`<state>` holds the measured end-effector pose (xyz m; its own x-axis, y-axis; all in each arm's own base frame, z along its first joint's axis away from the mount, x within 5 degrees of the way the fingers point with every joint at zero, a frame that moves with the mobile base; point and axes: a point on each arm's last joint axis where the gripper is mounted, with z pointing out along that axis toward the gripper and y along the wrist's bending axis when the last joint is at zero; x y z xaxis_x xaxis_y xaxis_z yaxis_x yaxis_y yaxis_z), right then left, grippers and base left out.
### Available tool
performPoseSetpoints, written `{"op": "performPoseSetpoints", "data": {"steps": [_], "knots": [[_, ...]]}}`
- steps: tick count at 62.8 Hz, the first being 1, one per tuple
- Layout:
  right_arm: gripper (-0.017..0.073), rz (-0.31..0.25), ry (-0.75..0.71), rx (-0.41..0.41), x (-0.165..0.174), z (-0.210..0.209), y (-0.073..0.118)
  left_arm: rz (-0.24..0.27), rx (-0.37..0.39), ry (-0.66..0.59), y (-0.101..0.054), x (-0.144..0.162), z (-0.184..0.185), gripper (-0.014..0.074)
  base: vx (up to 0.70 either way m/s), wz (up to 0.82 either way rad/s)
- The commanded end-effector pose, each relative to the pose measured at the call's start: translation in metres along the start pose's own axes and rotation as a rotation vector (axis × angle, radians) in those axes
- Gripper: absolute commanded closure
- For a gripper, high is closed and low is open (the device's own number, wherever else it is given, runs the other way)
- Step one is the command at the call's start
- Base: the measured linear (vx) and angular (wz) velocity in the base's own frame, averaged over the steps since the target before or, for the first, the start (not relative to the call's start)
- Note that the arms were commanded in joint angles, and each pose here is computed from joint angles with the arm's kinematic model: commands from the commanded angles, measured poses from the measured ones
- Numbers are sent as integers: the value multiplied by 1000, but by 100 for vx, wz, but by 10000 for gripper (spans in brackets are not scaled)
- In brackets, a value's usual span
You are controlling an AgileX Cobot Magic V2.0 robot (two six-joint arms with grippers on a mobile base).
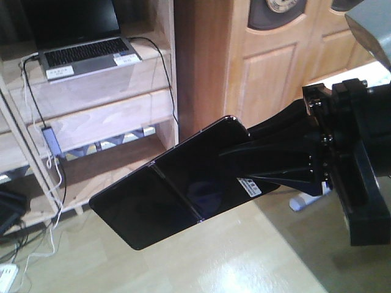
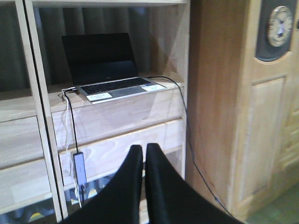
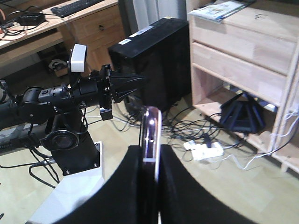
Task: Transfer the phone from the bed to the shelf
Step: 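Hold the phone while the base drives up to the wooden shelf unit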
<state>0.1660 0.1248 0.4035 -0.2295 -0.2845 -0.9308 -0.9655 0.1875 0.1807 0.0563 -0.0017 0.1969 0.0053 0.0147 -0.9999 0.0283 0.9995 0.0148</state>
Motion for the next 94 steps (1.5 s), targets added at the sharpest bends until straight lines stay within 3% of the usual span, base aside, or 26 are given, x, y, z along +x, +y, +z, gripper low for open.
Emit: {"op": "performPoseSetpoints", "data": {"steps": [1, 94], "knots": [[562, -9, -84, -70, -14, -6, 14, -19, -5, -105, 1, -15, -2, 592, 48, 8], [562, -9, -84, -71, -14, -6, 14, -19, -5, -105, 1, -15, -2, 592, 37, 23]]}}
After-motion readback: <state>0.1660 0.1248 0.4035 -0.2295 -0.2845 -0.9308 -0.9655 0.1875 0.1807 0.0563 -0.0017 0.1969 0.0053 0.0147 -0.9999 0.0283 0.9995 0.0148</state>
